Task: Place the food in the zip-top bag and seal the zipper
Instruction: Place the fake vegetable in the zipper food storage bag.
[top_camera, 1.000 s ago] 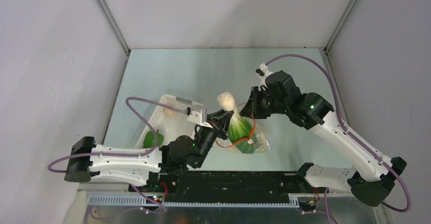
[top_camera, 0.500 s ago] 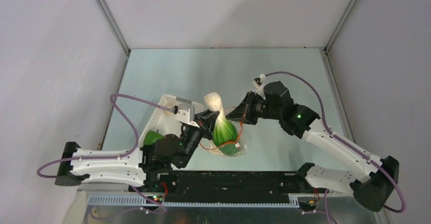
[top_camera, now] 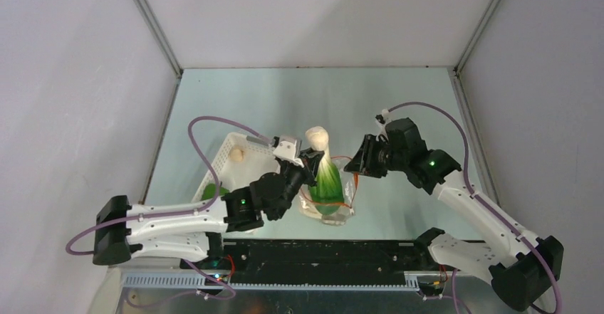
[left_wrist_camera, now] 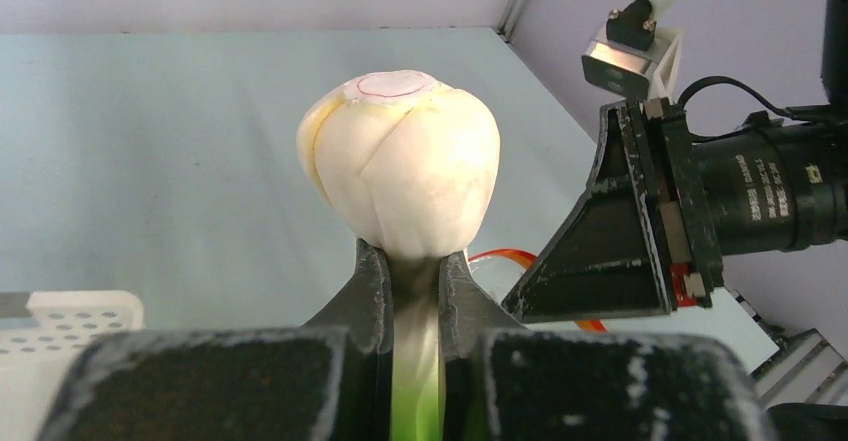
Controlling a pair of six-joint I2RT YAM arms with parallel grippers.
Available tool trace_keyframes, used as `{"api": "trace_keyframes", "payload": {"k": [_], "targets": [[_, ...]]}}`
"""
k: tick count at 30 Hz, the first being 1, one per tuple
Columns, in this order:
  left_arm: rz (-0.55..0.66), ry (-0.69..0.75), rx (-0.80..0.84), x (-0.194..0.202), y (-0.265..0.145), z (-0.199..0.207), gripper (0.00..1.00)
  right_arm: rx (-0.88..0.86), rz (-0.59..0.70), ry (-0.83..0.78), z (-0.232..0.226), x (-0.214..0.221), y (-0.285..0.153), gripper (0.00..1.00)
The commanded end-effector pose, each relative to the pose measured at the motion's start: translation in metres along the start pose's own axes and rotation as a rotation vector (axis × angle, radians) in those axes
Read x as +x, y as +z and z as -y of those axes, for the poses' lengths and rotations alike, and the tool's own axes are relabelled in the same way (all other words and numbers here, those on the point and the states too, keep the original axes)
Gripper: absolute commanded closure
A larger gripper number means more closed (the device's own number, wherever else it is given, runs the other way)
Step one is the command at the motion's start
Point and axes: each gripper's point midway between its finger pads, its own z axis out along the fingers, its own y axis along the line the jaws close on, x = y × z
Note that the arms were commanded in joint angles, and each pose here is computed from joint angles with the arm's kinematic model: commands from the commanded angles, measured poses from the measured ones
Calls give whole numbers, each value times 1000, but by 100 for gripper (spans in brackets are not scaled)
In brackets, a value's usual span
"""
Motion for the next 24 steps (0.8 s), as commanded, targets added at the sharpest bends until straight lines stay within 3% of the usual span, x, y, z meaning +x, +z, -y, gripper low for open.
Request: {"api": "trace_keyframes", "payload": {"k": [1,2,4,5,7,11,17,24], "targets": [[32,-75,69,-19,15,24,100,104,26,-425,11,-6,-13,63],[34,-78,75,-20,17,26,100,142,52,-506,15,-13,-13,63],[31,-78,89,-20,18,30,100,159,76,-603,11,-15,-10,73],[30,-76,94,-21,17,31,100,180,105,-624,9,-17,-10,87],[21,-73,111,-22,16,34,100,205,181,-607,3,-27,-10,100],[4,-85,128,-13,14,34,100,203,295,-437,-10,-42,-16,100],[-83,-30,116,21,19,35,100,167,281,-132,-8,-39,-24,100],[-179,3,169,43,13,42,100,94,314,-15,-23,-43,-33,100]]}}
